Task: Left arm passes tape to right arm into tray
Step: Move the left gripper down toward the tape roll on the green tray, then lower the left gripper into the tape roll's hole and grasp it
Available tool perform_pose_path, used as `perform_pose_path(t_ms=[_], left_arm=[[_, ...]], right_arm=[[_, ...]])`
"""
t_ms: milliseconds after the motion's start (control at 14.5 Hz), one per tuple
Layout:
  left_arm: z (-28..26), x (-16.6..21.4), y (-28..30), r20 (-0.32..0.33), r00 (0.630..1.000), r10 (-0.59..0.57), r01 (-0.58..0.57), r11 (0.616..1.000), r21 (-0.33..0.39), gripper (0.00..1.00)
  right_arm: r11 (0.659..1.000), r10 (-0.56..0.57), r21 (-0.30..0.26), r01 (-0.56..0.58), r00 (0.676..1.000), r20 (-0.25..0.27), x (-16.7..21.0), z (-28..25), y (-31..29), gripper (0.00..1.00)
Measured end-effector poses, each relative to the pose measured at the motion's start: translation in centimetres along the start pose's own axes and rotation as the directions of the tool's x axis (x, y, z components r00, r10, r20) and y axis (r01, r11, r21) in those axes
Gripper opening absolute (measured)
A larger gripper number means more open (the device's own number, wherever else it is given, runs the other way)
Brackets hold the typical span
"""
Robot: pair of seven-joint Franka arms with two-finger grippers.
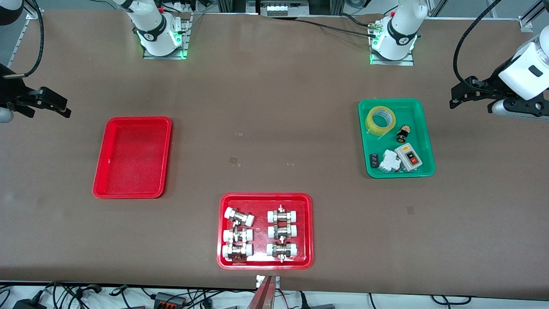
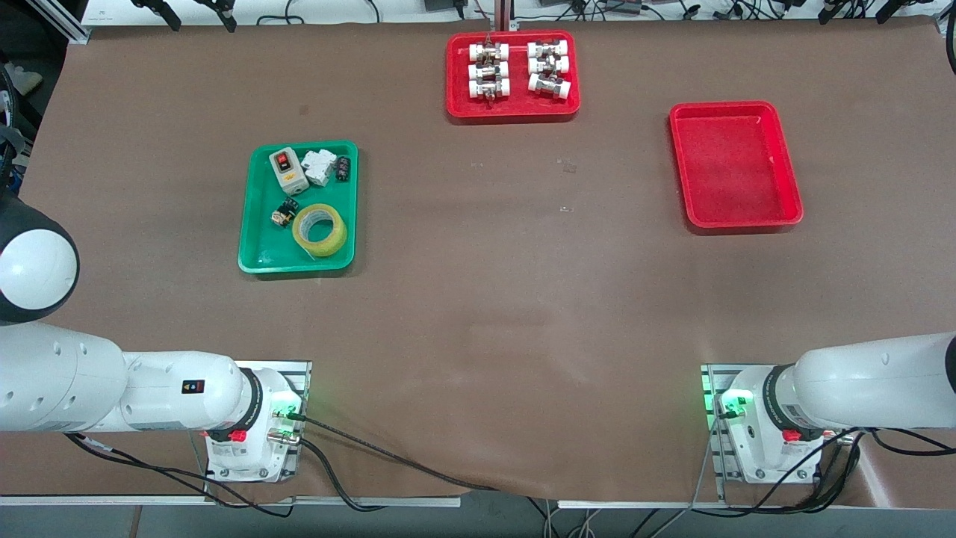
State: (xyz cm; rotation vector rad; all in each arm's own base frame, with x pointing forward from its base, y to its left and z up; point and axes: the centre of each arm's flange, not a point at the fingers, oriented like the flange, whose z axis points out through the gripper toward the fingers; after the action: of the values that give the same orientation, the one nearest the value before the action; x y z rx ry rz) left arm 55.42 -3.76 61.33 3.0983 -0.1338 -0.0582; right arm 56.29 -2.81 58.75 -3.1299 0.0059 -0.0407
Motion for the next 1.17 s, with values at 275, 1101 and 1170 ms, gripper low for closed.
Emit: perform_pose_path(t_ms=[275,1101,1170], left_arm=[[0.0,0.0,0.0,0.000,1.000,0.000,0.000,1.000,0.000,1.00],[18.5,-2.4,-0.4,0.293,0.956,-0.031,0.033,0.999,0.000,1.00],[21.9,-3.2,-0.6,0.312,0.949,-0.041,0.043,0.999,0.002,1.00]], right_arm=[[1.000,-0.001,0.000,0.001,1.000,-0.005,-0.3,-0.5,0.0,1.00],[1.000,-0.007,-0.020,0.007,1.000,-0.002,-0.3,-0.5,0.1,1.00],[1.000,-0.009,-0.026,0.009,1.000,-0.002,-0.3,-0.5,0.1,1.00]])
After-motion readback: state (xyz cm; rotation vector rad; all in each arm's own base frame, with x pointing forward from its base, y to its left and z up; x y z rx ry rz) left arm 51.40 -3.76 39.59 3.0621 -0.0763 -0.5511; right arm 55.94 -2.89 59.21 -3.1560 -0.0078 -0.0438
